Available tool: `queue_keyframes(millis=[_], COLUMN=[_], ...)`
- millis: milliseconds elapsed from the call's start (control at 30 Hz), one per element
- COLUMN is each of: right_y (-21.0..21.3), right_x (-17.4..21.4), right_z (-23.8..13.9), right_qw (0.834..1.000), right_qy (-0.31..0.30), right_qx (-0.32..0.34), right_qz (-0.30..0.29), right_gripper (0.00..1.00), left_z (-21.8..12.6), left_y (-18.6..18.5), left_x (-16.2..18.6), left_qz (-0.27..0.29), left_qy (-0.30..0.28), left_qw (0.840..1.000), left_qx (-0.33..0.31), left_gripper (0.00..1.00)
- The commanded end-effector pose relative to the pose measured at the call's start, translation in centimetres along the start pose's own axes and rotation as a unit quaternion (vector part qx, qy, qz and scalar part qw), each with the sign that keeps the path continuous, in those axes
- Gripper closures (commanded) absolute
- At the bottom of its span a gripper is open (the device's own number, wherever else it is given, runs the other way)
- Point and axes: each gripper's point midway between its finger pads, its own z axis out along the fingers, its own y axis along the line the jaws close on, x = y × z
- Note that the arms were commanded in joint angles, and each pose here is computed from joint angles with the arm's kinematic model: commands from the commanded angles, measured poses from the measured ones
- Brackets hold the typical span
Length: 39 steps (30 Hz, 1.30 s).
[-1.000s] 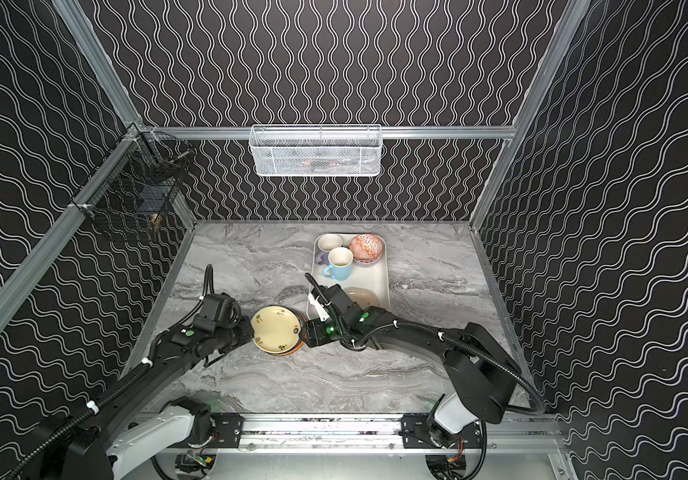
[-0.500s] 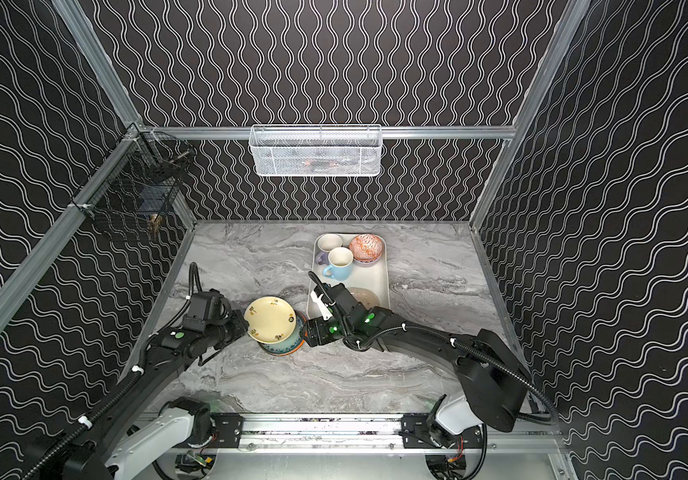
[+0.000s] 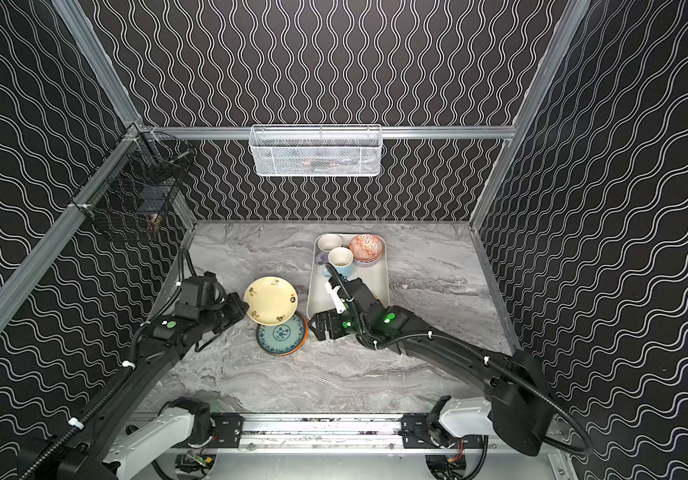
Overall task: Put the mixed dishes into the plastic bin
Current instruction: 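Lift the top cream plate off the blue-floral plate with the left gripper, then carry the cream plate over the bin and lower it with the left gripper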
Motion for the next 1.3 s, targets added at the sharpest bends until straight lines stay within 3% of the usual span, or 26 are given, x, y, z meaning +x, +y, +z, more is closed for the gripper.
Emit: queue_keyframes(millis=[0,233,767,1267], right_y=[-1.9,-4.4,-7.0,-9.4], right_x=[-0.3,-1.4,-1.3,-1.0], right_z=[-1.3,-4.2,-6.5,-9.3], right_qw=[0.999,0.997,0.992,0.986], right_qy=[-0.013,-0.050,-0.073,-0.091], right_qx=[0.030,0.053,0.088,0.125], right_qz=[0.009,0.030,0.051,0.062], right_gripper=[0.00,0.00,0.00,0.00], left_z=[-0.1,0.5,5.5,12.6], left_y=[-1.8,-4.7,-14.2,-17.1], left_x=[-0.7,-0.4,4.8,8.7], left_qz=[-0.008,-0.002,0.078,0.111], left_qy=[0.000,0.009,0.061,0.120], left_qw=[0.999,0.998,0.990,0.982], left_qx=[0.033,0.063,0.102,0.095], left_gripper=[0.97,0.95,0.95,0.95])
